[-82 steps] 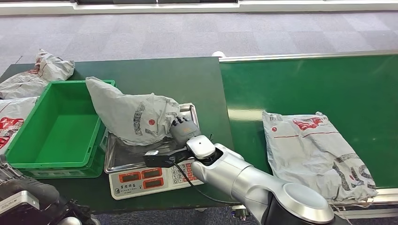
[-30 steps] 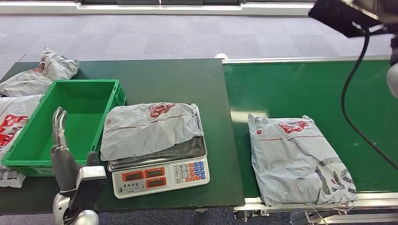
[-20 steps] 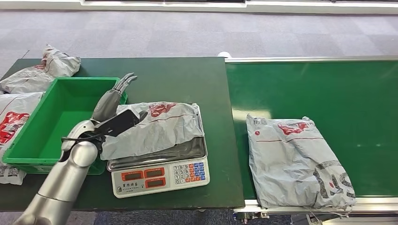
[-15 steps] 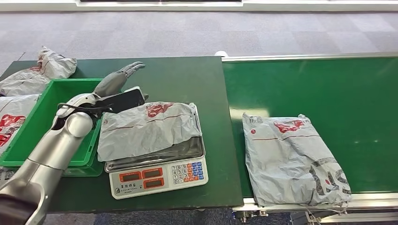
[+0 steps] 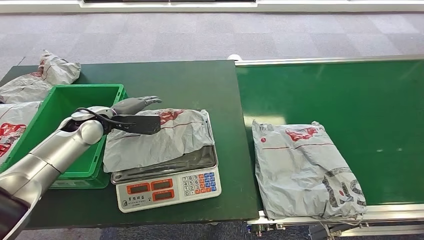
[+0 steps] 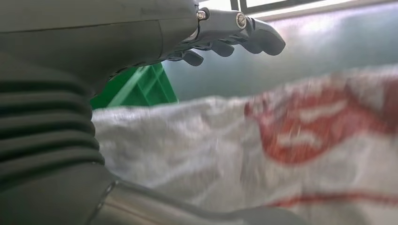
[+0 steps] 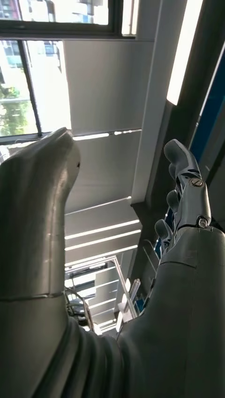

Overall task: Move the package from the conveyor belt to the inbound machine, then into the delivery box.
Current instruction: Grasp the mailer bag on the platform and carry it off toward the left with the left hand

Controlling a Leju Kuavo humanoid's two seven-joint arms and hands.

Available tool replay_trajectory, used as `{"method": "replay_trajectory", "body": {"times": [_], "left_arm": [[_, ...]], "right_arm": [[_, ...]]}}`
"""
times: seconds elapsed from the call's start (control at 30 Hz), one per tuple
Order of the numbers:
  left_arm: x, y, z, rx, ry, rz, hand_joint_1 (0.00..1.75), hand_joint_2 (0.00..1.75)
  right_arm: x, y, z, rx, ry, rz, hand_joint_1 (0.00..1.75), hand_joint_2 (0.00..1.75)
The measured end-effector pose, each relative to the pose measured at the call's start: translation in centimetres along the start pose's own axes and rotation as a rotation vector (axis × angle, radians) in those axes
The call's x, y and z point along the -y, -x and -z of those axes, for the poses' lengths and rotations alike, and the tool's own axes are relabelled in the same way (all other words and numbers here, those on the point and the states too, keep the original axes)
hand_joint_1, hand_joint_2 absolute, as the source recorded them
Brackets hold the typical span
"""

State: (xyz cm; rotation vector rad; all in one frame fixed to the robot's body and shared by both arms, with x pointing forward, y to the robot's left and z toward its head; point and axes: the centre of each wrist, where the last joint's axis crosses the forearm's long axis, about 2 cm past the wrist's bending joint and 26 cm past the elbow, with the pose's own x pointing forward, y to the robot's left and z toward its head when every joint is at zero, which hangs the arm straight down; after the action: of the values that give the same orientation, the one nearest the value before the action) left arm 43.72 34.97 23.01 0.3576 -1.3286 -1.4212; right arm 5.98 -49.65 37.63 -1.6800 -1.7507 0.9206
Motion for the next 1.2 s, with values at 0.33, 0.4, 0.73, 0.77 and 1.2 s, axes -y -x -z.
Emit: {"method": "replay_trajectory", "body": {"times": [0.33, 0.4, 0.73, 0.77, 1.2], "left_arm": [[7.7, 2.0, 1.0, -0.018, 0.122, 0.121, 1.75, 1.75], [9.4, 1.8, 1.5, -0.001, 0.108, 0.097, 1.75, 1.75], [12.2, -0.9, 3.7, 0.018, -0.024, 0.046, 1.75, 1.75], [12.0, -1.2, 3.8, 0.024, -0.040, 0.054, 1.75, 1.75], [8.4, -5.9, 1.6, 0.206, -0.304, 0.133, 1.75, 1.75]], "right_arm": [[-3.1, -1.1, -2.6, -0.057, 0.036, -0.007, 0.00, 1.75], [-3.9, -1.7, -3.3, -0.083, 0.051, -0.005, 0.00, 1.75], [-5.2, -2.4, -4.3, -0.157, 0.067, 0.073, 0.00, 1.75], [-5.2, -2.4, -4.3, -0.157, 0.065, 0.077, 0.00, 1.75], [-5.8, -4.2, -5.8, -0.099, 0.009, 0.158, 0.00, 1.75]]}}
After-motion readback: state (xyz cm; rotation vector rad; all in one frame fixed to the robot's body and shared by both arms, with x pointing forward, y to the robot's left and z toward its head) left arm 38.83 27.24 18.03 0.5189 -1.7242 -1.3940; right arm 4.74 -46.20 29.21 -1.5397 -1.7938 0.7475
